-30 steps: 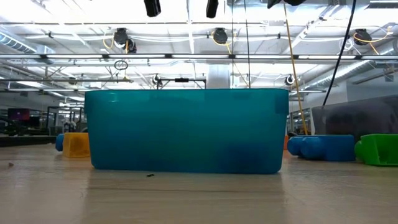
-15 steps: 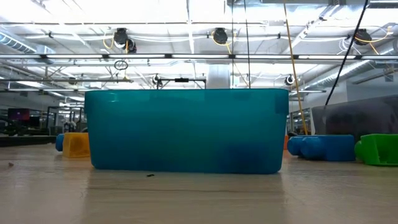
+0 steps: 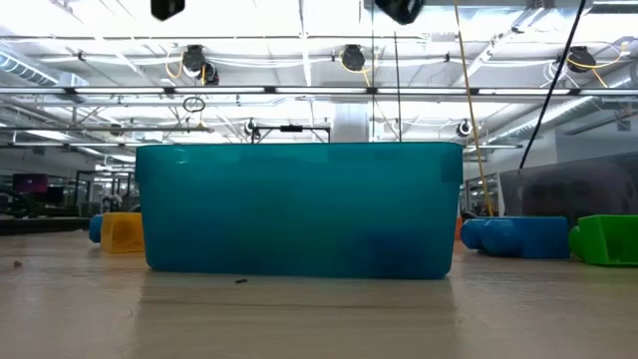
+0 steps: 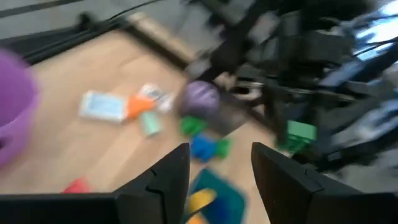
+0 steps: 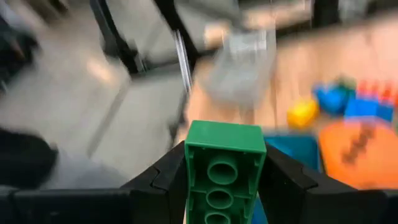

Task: Pick & Place Toys
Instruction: Put the green game piece into the blue bin

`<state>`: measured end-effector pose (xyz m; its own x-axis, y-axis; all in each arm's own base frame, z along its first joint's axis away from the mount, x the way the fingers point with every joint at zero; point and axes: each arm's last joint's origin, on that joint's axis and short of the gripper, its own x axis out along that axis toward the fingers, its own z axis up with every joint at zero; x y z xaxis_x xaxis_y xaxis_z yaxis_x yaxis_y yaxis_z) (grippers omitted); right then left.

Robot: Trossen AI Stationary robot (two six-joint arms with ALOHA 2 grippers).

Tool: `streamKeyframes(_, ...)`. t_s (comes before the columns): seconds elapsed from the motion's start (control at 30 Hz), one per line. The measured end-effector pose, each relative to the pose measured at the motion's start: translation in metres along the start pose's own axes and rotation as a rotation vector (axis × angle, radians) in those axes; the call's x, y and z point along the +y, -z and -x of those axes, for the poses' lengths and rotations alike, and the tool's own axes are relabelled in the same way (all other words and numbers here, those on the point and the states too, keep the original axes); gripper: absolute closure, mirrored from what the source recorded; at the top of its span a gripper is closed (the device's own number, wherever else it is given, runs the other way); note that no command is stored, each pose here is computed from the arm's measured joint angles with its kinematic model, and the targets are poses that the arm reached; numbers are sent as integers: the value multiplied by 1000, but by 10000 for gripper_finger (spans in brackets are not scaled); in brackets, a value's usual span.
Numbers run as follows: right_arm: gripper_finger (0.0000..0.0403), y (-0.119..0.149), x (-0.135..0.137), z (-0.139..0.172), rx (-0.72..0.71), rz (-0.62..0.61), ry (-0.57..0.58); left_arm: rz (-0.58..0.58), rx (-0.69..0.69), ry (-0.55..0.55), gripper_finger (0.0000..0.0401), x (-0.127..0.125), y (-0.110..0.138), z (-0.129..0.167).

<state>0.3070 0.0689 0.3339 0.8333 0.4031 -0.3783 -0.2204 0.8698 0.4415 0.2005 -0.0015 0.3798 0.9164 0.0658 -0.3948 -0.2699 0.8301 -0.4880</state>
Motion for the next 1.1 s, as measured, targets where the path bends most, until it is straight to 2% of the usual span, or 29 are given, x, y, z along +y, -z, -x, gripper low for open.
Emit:
streamKeyframes(0.1, 260, 13, -3, -17, 92, 18, 15, -24, 90, -94, 220, 7, 7, -5)
streamKeyframes(0.2, 259, 25, -5, -28, 164, 46, 26, -26, 120, -124, 220, 10, 10, -14)
streamKeyframes(0.5, 257, 44, -8, -57, 250, 126, 21, -38, 280, -335, 207, 29, 24, -36)
streamKeyframes(0.93, 255, 76, -32, -102, 352, 121, 54, 0, 453, -511, 158, 60, 36, -87)
streamKeyframes(1.1, 251, 80, -36, -108, 362, 116, 61, -56, 550, -507, 130, 75, 41, -109)
